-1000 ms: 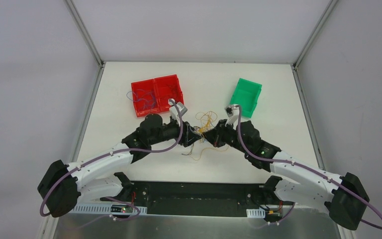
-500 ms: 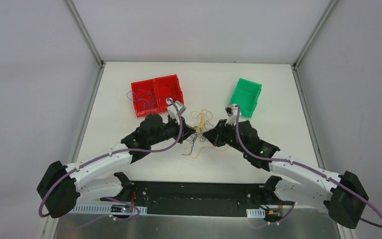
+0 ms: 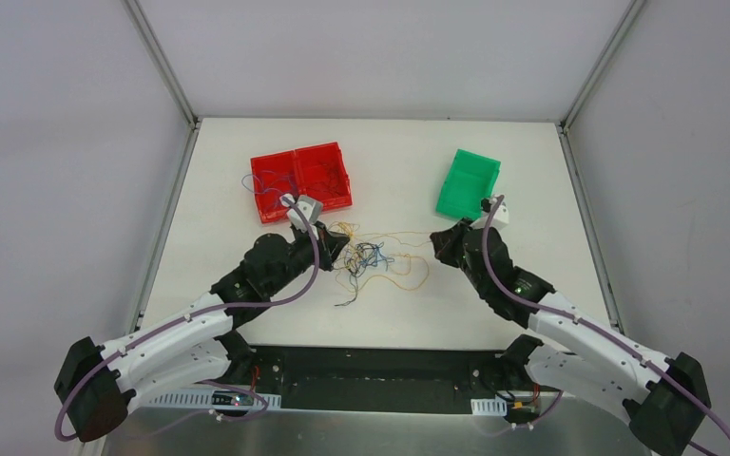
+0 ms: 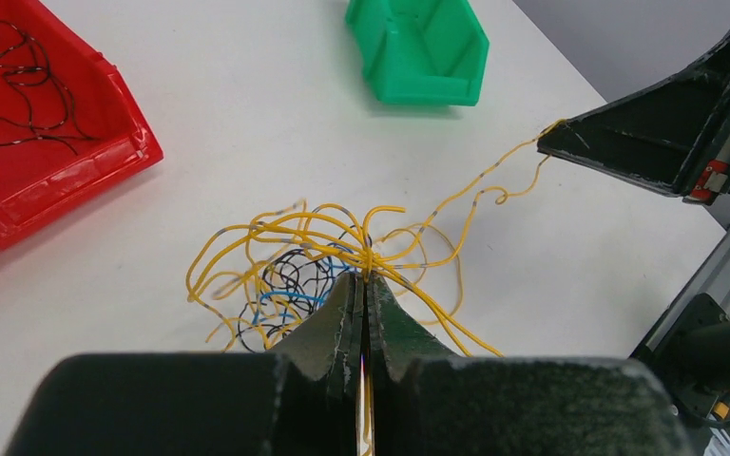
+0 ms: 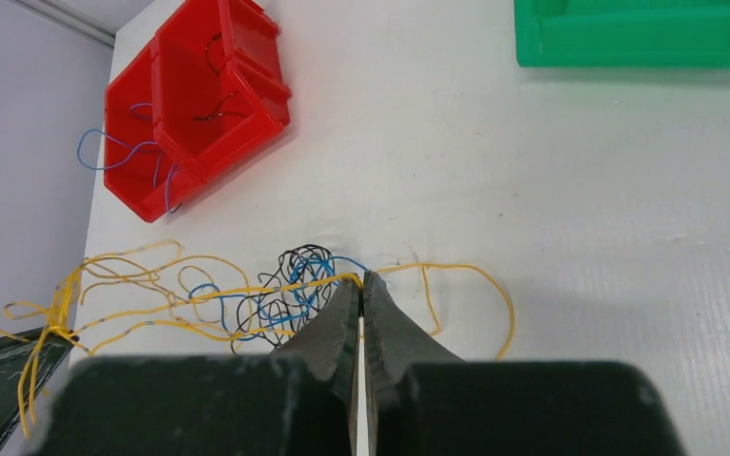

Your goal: Untangle the cables

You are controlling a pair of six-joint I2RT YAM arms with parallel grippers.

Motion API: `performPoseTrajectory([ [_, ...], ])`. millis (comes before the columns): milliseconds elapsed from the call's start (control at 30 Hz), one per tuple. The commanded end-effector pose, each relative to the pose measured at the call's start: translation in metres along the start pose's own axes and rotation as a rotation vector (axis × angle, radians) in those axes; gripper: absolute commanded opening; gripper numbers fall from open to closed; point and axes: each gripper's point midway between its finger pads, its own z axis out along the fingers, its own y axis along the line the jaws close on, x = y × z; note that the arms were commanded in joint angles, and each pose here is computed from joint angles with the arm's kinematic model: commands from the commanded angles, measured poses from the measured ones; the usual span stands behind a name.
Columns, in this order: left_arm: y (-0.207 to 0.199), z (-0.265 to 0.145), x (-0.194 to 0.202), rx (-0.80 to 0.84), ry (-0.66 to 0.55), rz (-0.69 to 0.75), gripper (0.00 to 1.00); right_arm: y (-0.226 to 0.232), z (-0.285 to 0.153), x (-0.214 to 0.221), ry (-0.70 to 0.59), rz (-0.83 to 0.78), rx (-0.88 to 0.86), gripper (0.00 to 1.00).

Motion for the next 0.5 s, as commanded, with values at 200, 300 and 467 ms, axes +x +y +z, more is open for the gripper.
performPoseTrajectory([
  [200,0.016,0.002,-0.011,-0.103,-0.039,-0.014,0.00,-0.012,-0.010,-0.032,-0.116,0.029,0.080,0.00],
  [300,0.040,-0.007,-0.011,-0.228,-0.063,-0.037,0.00,-0.063,-0.029,-0.064,-0.322,0.152,0.301,0.00],
  [467,0.051,-0.010,-0.010,-0.286,-0.066,-0.063,0.00,-0.101,-0.069,-0.094,-0.552,0.324,0.376,0.00],
])
